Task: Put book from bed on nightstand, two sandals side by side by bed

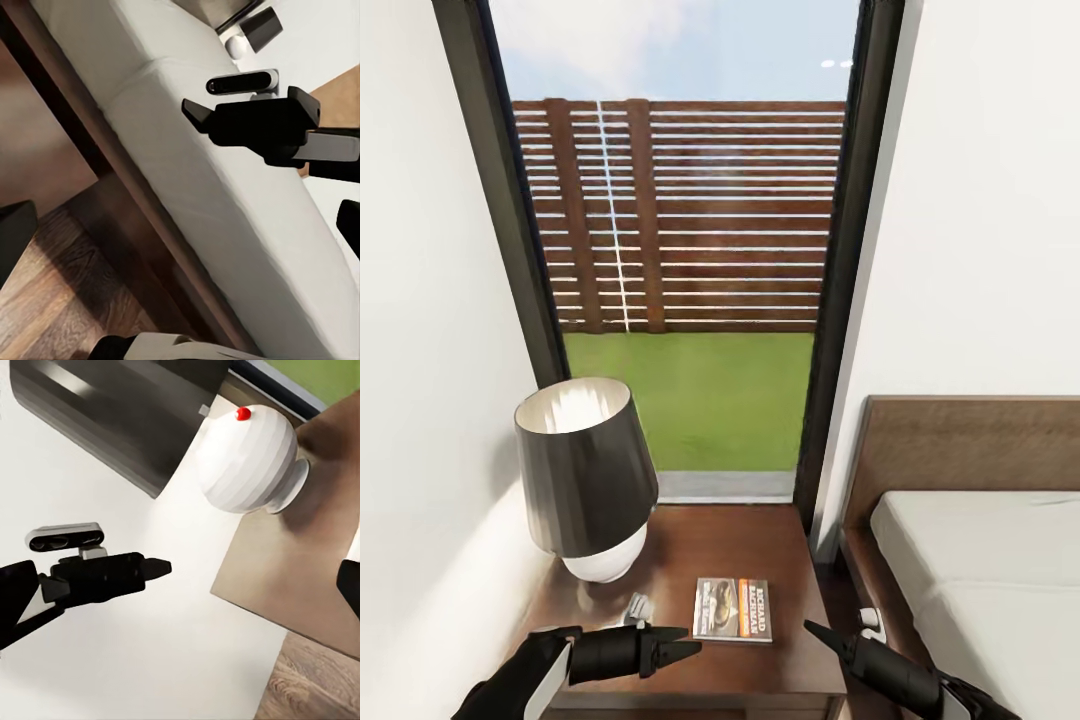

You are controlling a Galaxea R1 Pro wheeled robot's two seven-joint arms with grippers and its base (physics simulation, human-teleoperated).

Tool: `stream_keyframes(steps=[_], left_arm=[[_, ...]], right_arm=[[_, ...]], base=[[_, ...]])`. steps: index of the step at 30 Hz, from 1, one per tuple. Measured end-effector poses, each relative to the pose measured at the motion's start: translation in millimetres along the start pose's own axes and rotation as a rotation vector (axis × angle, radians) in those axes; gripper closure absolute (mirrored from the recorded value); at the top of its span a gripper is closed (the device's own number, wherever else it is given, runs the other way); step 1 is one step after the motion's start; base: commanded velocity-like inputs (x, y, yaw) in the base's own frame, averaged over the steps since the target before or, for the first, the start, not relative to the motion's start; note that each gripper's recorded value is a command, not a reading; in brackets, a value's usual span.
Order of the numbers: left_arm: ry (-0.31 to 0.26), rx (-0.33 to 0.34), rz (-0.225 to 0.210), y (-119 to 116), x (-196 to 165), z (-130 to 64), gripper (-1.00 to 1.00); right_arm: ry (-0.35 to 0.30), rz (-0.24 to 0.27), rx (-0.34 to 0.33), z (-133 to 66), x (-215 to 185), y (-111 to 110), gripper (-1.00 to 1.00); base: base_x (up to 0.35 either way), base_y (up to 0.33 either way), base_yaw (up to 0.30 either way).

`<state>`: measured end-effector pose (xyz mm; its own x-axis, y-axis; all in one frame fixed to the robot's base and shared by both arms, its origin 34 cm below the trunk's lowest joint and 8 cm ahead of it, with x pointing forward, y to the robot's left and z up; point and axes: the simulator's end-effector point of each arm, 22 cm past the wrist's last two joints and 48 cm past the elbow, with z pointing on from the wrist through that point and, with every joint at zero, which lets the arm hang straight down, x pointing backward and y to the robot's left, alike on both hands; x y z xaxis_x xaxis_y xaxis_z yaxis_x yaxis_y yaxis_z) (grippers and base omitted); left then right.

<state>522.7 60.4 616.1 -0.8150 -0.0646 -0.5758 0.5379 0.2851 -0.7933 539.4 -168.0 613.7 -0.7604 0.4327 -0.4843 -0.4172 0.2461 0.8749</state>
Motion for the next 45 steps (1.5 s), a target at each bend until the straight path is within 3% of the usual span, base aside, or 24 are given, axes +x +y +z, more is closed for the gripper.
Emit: stream_keyframes(steps=[8,14,17,19,21,22,26,27,28,30,33,35,38,45], left_arm=[[0.002,-0.036,-0.003,-3.3,-8.9,-2.4,-1.0],[0.004,-0.136,-0.018,10.1,-6.3,-0.9,-1.0],[0.014,-0.187,-0.051,23.3,14.0,-6.4,-1.0],[0.012,-0.221,-0.051,31.5,26.8,-10.4,-1.0],[0.001,-0.287,-0.028,45.6,38.6,-17.1,-1.0],[0.006,-0.366,-0.036,62.5,56.5,-26.4,-1.0],[0.038,-0.461,-0.085,76.0,90.7,-43.3,-1.0],[0.054,-0.483,-0.092,77.8,105.1,-49.0,-1.0],[0.058,-0.492,-0.095,77.6,109.0,-51.4,-1.0],[0.11,-0.571,-0.079,86.8,134.2,-66.9,-1.0],[0.157,-0.652,-0.097,89.9,167.4,-83.8,-1.0],[0.203,-0.713,-0.123,87.7,203.5,-98.6,-1.0],[0.221,-0.768,-0.138,88.2,219.6,-110.5,-1.0],[0.24,-0.826,-0.15,91.7,236.4,-123.7,-1.0]], right_arm=[[0.002,0.002,0.002,1.0,-8.8,12.5,-1.0],[0.01,0.064,0.015,-1.8,3.7,18.3,-1.0],[0.01,0.059,0.024,-3.4,9.5,21.1,-1.0],[0.011,0.055,0.042,-5.3,14.9,20.5,-1.0],[0.021,0.071,0.105,-12.8,30.9,10.1,-1.0],[0.038,0.094,0.209,-24.2,51.9,-9.8,-1.0],[0.052,0.11,0.398,-42.3,66.0,-41.9,-1.0],[0.068,0.11,0.48,-50.6,71.2,-56.3,-1.0],[0.074,0.109,0.509,-53.8,72.2,-60.1,-1.0],[0.121,0.098,0.647,-71.6,82.1,-81.6,-1.0],[0.135,0.099,0.685,-77.5,84.6,-82.8,-1.0],[0.182,0.155,0.731,-105.1,132.9,-79.9,-1.0],[0.218,0.206,0.763,-127.5,173.7,-72.2,-1.0],[0.231,0.229,0.775,-135.8,192.1,-68.8,-1.0]], base=[[0.0,0.0,0.0],[0.0,0.0,0.0],[0.0,0.0,0.0],[0.0,0.0,0.0],[0.0,0.0,0.0],[0.0,0.0,0.0],[0.0,0.0,0.0],[0.0,0.0,0.0],[0.0,0.0,0.0],[0.0,0.0,0.0],[0.0,0.0,0.0],[0.0,0.0,0.0],[0.0,0.0,0.0],[0.0,0.0,0.0]])
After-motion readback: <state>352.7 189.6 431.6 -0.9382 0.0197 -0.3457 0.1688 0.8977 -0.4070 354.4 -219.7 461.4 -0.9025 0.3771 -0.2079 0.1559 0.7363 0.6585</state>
